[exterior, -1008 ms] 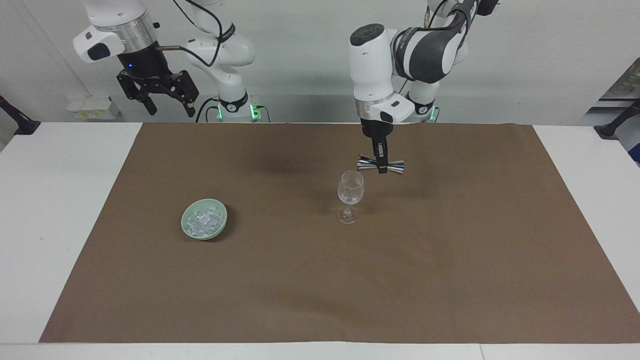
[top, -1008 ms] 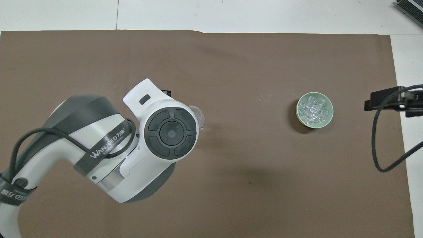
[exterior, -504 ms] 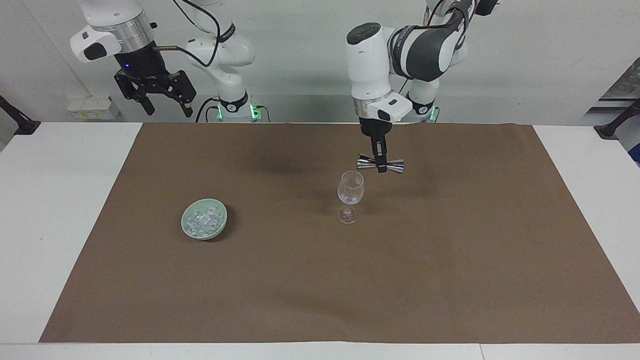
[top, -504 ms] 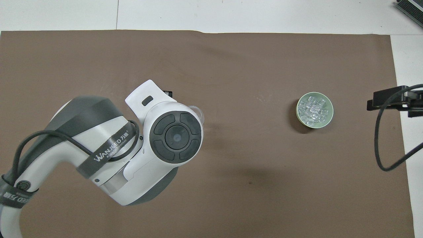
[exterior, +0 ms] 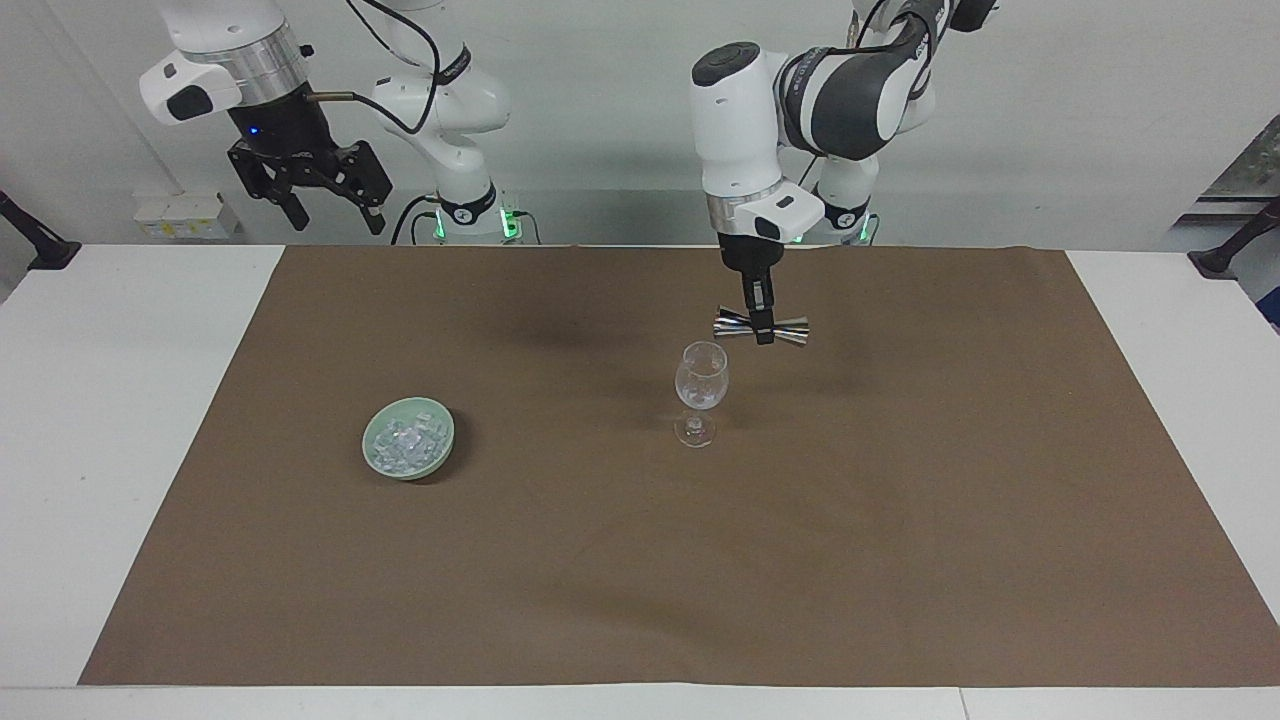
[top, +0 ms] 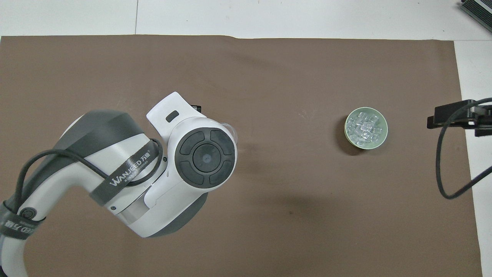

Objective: Pour wine and add ice with both arms
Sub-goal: 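Turn the metal cup upright and draw the left gripper back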

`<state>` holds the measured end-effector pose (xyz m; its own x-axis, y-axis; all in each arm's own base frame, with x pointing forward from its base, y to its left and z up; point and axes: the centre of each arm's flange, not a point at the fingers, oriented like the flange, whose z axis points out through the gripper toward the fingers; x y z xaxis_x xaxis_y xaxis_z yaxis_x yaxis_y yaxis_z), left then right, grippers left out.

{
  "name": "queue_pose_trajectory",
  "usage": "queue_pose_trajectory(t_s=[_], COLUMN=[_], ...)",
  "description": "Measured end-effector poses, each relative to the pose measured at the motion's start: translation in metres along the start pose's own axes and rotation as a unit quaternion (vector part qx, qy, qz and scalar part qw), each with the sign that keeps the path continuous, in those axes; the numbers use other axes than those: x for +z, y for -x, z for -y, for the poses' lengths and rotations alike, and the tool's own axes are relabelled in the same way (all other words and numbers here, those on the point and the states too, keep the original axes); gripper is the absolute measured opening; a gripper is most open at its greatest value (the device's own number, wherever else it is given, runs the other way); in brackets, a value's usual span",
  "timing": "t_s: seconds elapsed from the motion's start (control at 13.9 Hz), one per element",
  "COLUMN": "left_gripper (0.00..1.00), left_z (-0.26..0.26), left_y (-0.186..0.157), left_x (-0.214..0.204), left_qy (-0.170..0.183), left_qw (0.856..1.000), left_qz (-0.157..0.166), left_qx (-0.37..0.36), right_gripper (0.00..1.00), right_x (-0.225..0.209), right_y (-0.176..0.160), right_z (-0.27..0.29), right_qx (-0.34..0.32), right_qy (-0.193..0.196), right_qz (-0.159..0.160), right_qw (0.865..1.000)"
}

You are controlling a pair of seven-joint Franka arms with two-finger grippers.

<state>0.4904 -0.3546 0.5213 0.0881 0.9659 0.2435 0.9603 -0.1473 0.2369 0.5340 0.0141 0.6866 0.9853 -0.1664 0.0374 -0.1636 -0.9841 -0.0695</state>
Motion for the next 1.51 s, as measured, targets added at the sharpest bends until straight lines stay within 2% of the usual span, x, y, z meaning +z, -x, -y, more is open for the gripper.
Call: queue_pose_trajectory(t_s=[0.58, 0.79, 1.08, 1.51], left_gripper=[0.22, 0.22, 0.22, 0.22], left_z=[-0.001, -0.006, -0.015, -0.03], left_y=[0.002, 0.005, -0.004, -0.033], left_x=[0.006, 0.009, 0.009, 0.016], left_qy=[-0.009, -0.018, -0.027, -0.079], left_qw=[1.0, 0.999, 0.998, 0.987], left_qz=[0.012, 0.04, 0.059, 0.137], left_qx=[-0.005, -0.012, -0.013, 0.019], right_gripper=[1.0, 1.0, 1.0, 1.0], right_x=[0.0, 0.0, 0.0, 0.001], right_y=[-0.001, -0.001, -0.001, -0.001], right_z=[-0.003, -0.004, -0.004, -0.005], right_qx=[0.003, 0.003, 0.004, 0.004], right_qy=[0.0, 0.0, 0.0, 0.003], right_qz=[0.0, 0.0, 0.0, 0.0], right_qw=[1.0, 1.0, 1.0, 1.0])
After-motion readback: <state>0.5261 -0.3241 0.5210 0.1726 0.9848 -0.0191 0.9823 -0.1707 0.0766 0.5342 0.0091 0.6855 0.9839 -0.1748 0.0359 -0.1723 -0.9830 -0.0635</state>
